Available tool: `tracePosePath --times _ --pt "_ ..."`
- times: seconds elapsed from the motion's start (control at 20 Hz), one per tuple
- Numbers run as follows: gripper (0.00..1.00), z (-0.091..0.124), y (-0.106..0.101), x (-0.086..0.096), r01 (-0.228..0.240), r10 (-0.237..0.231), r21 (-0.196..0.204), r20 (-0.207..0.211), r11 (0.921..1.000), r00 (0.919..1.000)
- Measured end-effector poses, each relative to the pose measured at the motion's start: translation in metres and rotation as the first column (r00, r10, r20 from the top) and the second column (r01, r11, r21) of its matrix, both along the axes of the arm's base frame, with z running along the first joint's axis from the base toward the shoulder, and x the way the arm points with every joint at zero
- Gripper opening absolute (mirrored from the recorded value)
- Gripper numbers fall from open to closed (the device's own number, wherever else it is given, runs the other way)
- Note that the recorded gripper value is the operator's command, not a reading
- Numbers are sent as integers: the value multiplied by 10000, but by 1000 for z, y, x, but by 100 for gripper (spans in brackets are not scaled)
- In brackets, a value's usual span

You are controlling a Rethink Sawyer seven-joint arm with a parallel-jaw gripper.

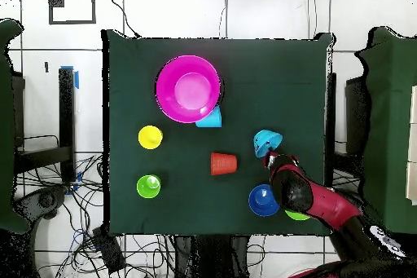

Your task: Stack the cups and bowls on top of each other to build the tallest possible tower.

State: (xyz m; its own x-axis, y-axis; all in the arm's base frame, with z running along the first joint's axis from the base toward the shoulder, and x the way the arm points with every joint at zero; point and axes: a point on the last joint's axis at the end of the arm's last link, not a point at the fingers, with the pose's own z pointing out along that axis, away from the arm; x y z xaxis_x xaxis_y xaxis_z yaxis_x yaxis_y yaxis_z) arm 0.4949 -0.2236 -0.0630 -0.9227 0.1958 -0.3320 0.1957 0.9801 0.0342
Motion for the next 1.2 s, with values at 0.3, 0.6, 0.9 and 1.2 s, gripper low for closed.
tracePosePath --times 0.3,0.6,0.9,1.2 --pt "100 1 0 0 -8 8 -16 6 10000 10000" --pt "100 12 1 7 -90 91 -139 30 9999 10000" --pt "100 37 -7 21 240 -241 -44 -404 9997 9989" --pt "100 38 -19 27 699 -670 913 -338 9934 9972"
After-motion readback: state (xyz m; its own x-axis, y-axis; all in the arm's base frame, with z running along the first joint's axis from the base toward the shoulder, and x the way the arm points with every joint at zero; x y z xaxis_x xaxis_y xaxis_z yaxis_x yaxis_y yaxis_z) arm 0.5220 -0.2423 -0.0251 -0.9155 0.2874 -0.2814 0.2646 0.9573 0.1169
